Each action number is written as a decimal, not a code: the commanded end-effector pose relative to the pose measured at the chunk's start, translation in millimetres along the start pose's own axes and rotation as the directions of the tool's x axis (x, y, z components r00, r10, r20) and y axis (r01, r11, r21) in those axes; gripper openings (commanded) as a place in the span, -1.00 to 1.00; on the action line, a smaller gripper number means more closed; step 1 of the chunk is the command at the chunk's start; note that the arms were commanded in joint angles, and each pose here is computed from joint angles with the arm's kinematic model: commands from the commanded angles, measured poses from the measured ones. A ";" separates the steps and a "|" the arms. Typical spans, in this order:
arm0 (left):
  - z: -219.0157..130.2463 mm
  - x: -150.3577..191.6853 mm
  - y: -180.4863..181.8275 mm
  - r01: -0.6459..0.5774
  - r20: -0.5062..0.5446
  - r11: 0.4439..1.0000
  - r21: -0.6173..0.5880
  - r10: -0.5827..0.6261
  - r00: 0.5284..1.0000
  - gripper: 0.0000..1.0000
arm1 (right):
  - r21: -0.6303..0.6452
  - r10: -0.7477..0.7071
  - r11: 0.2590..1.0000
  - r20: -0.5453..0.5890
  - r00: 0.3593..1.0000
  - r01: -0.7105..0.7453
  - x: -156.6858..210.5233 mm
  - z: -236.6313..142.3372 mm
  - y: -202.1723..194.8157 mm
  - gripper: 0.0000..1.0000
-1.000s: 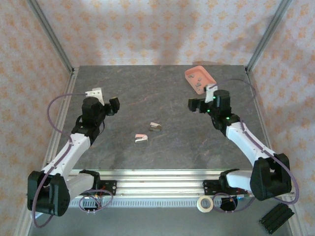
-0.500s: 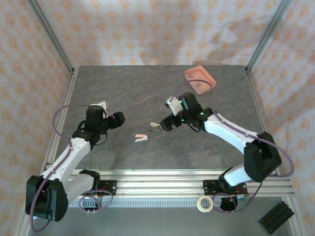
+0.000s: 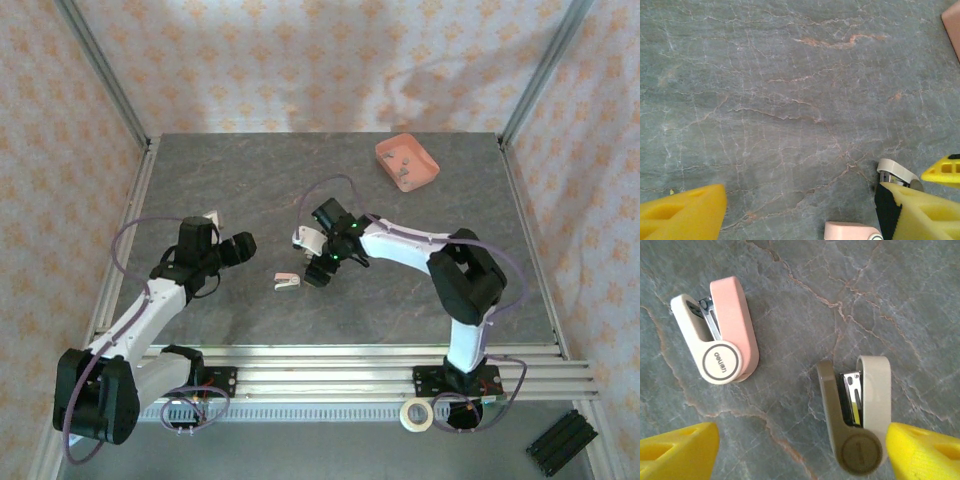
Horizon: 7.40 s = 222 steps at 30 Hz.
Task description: Load the staples into the stapler
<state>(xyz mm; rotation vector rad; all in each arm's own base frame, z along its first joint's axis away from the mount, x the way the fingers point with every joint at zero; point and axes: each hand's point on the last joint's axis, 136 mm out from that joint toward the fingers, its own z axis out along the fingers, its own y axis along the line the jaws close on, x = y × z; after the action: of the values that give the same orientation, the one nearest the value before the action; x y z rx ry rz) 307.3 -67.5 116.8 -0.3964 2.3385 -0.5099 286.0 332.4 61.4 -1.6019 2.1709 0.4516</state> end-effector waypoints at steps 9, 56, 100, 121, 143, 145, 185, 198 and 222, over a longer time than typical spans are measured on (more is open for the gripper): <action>6.7 5.5 0.5 0.004 -0.028 1.000 0.001 -0.004 1.000 0.57 | 0.053 -0.110 0.992 -0.070 0.992 0.113 4.2 16.2 -17.7 0.62; 25.3 47.2 -153.5 0.072 -0.203 0.774 0.629 0.074 0.976 0.14 | 0.309 -0.385 0.915 0.466 0.797 0.261 -63.5 -86.8 4.4 -0.43; -30.6 62.3 -186.0 -0.636 0.391 0.313 0.706 0.576 0.718 -0.99 | -0.165 -0.168 0.946 0.479 0.861 0.277 -28.7 -133.0 31.8 0.21; -48.6 67.7 -188.8 -0.714 0.480 0.189 0.674 0.622 0.618 -0.98 | -0.383 -0.134 0.858 0.476 0.869 0.342 -39.8 -129.8 54.1 -0.02; -41.7 47.2 -181.7 -0.704 0.447 0.374 0.604 0.572 0.688 -0.04 | -0.132 -0.159 0.963 0.423 0.892 0.235 -32.0 -118.4 26.3 -0.72; -39.8 40.9 -178.1 -0.680 0.431 0.435 0.590 0.542 0.721 0.07 | -0.085 -0.138 0.978 0.434 0.890 0.193 -28.5 -118.6 21.3 -0.73; -28.2 40.2 -188.7 -0.202 0.066 0.662 0.722 0.224 0.972 0.06 | 0.133 -0.002 0.986 0.616 0.788 -0.101 -4.3 -116.7 13.3 -0.86; -16.1 50.4 -206.3 -0.196 0.033 0.647 0.737 0.254 0.967 0.04 | 0.115 -0.023 0.991 0.638 0.770 -0.066 -10.7 -123.3 20.7 -0.86; 29.6 67.5 -172.1 -0.230 -0.015 0.768 0.597 0.297 0.955 -0.11 | 0.095 -0.049 0.995 0.727 0.685 -0.030 -28.2 -150.6 32.1 -1.00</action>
<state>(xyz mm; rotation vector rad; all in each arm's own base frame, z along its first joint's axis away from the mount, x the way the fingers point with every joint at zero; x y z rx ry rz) 292.0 -258.3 152.2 0.3094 2.0916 -1.1775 251.8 276.2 158.7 -1.0804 1.7356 0.7191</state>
